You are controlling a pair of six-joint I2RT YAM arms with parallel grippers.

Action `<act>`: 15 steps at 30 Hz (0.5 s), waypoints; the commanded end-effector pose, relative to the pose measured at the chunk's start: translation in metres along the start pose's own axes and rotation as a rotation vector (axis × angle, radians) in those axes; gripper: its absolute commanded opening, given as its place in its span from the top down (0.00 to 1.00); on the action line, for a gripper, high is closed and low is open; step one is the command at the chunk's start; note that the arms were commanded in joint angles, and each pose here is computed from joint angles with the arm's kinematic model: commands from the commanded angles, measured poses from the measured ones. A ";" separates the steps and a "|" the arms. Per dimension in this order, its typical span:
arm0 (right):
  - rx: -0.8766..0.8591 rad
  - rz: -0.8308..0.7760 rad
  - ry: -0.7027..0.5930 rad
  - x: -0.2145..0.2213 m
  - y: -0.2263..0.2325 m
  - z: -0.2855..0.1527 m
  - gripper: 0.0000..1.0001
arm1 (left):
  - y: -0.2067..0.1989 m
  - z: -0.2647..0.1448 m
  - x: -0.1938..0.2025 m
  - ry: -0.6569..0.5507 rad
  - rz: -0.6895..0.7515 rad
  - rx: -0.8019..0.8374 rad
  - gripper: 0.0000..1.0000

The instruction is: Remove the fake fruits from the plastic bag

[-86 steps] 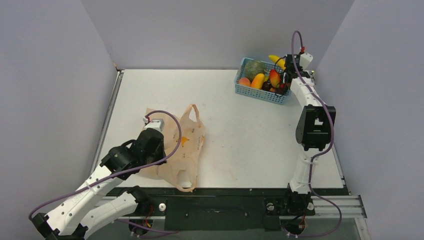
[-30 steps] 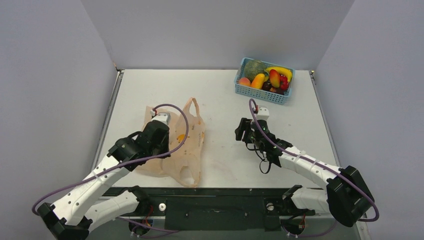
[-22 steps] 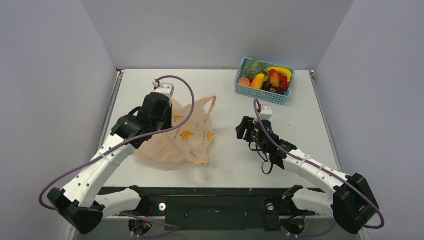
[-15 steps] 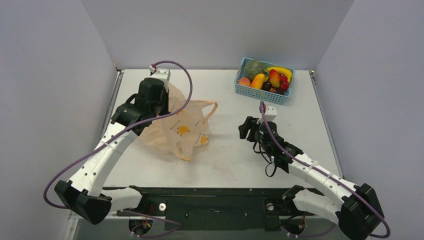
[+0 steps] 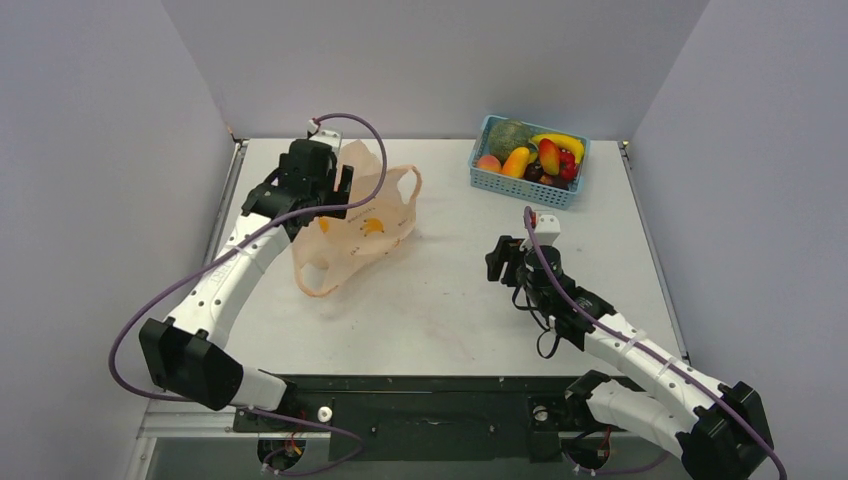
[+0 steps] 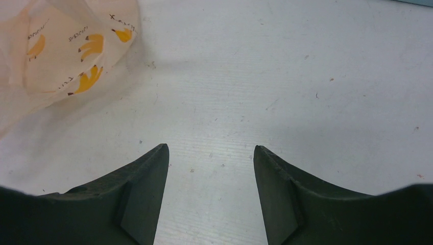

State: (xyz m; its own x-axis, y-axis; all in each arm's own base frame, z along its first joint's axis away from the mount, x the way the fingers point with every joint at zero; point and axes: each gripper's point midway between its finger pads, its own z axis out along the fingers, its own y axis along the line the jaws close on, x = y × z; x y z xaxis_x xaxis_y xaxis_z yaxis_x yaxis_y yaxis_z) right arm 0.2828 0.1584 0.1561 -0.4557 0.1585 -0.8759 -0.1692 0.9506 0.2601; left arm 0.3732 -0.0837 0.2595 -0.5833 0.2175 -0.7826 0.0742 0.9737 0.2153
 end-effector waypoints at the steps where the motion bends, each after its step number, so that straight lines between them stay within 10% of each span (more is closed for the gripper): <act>1: -0.011 0.001 -0.032 -0.016 0.005 -0.001 0.42 | 0.015 -0.009 0.011 0.080 -0.075 -0.075 0.12; 15: 0.113 0.012 -0.126 -0.065 -0.025 -0.070 0.39 | 0.003 -0.143 0.010 -0.158 -0.403 0.261 0.03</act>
State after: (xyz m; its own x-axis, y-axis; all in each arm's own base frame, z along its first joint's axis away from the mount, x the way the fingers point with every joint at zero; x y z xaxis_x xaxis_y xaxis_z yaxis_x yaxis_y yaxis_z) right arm 0.2658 0.1372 0.1976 -0.4162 0.1755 -0.8922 -0.1433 0.9563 0.2549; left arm 0.2820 -0.0795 0.3245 -0.5049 -0.0804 -0.8595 0.0392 0.9925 -0.1158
